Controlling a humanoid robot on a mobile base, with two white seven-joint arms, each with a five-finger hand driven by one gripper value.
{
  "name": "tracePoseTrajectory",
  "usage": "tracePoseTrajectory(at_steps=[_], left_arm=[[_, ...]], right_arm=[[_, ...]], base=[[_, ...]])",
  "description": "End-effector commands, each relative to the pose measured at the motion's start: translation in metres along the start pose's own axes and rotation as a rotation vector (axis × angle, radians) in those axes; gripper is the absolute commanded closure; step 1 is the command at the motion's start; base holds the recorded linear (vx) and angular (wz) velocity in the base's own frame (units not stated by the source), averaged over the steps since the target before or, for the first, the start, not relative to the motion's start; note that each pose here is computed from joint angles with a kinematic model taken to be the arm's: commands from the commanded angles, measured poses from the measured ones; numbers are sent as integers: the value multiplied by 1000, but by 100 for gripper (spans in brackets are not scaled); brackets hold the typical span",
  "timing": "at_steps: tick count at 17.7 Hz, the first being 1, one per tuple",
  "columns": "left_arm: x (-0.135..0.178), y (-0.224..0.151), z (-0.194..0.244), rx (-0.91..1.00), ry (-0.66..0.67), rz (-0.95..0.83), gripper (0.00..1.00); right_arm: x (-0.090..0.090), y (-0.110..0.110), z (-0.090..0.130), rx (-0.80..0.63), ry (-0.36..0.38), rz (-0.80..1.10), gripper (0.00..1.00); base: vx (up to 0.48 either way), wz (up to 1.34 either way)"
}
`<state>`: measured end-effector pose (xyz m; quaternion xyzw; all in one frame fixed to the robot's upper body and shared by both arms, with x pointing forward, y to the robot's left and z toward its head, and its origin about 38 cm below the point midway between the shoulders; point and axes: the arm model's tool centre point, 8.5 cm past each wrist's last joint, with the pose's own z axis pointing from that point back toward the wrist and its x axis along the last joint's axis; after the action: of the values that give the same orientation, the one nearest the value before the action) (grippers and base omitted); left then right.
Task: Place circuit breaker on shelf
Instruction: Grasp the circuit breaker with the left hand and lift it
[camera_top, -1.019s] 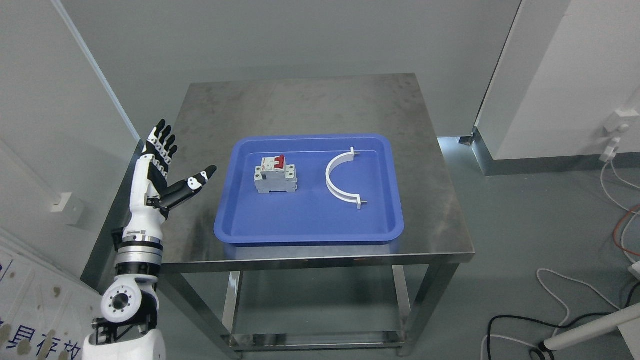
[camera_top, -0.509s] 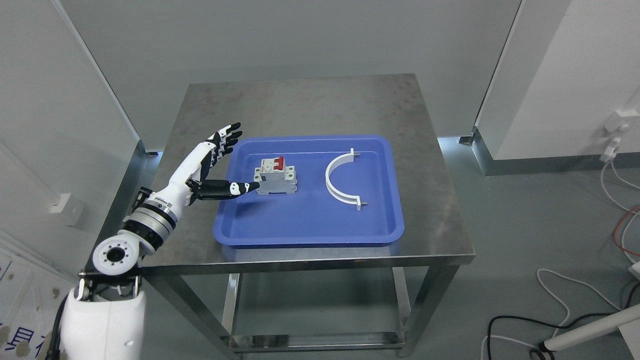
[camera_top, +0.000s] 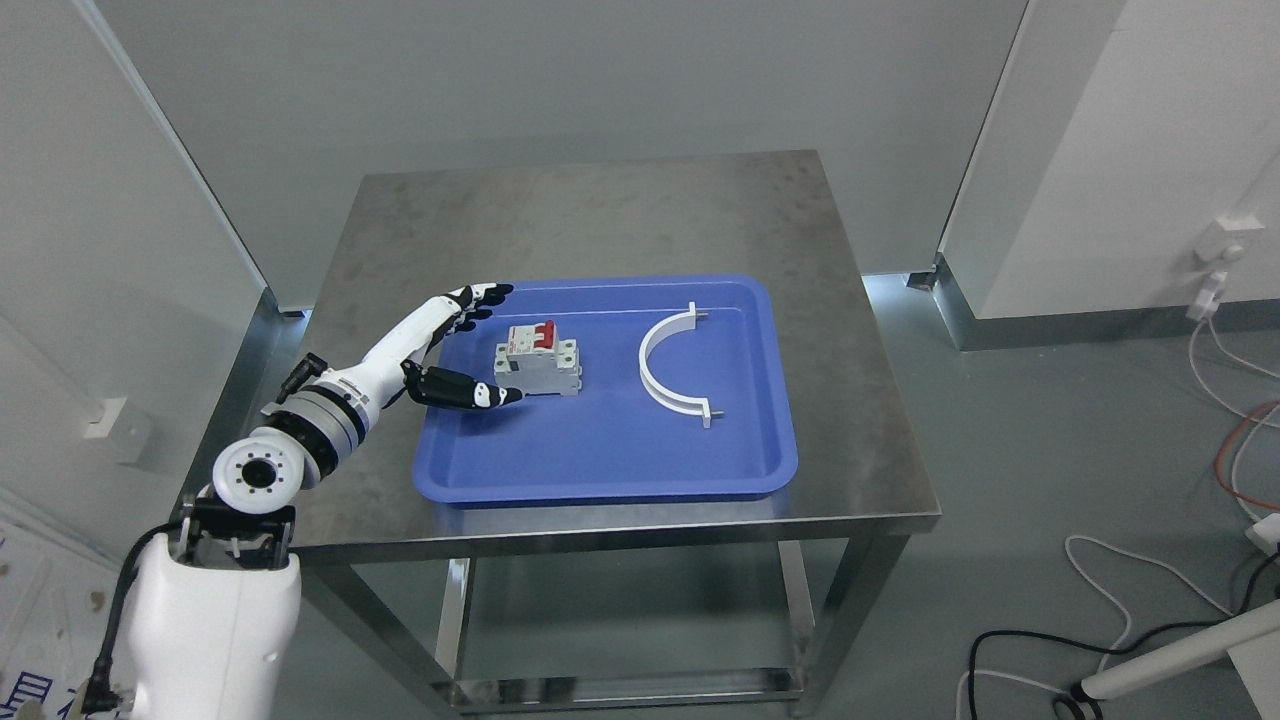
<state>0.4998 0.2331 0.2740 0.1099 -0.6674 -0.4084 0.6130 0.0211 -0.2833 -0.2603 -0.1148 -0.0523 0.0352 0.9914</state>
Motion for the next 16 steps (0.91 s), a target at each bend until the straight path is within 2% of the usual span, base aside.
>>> tracePoseTrajectory(at_steps=[1, 4, 5, 10, 12, 14, 16], left_arm=[[-10, -20, -15, -40, 80, -77, 23], [-11, -24, -16, -43, 79, -71, 34], [-11, -23, -16, -40, 71, -71, 41], [-7, -8, -8, 34, -52, -44, 85], [3, -5, -10, 80, -101, 33, 86], [13, 38, 7, 207, -178, 86, 85], [16, 63, 26, 337, -286, 211, 85]], right_arm=[[-4, -10, -1, -13, 29, 27, 0], [-4, -10, -1, -14, 29, 27, 0], [-3, -10, -1, -14, 27, 27, 0], [-4, -10, -1, -13, 29, 27, 0], [-4, -10, -1, -14, 29, 27, 0], [-4, -10, -1, -13, 29, 27, 0], [-4, -10, -1, -14, 29, 27, 0]], base=[[16, -33], [22, -35], [24, -33], [18, -41], [17, -15], [23, -29], [28, -53]])
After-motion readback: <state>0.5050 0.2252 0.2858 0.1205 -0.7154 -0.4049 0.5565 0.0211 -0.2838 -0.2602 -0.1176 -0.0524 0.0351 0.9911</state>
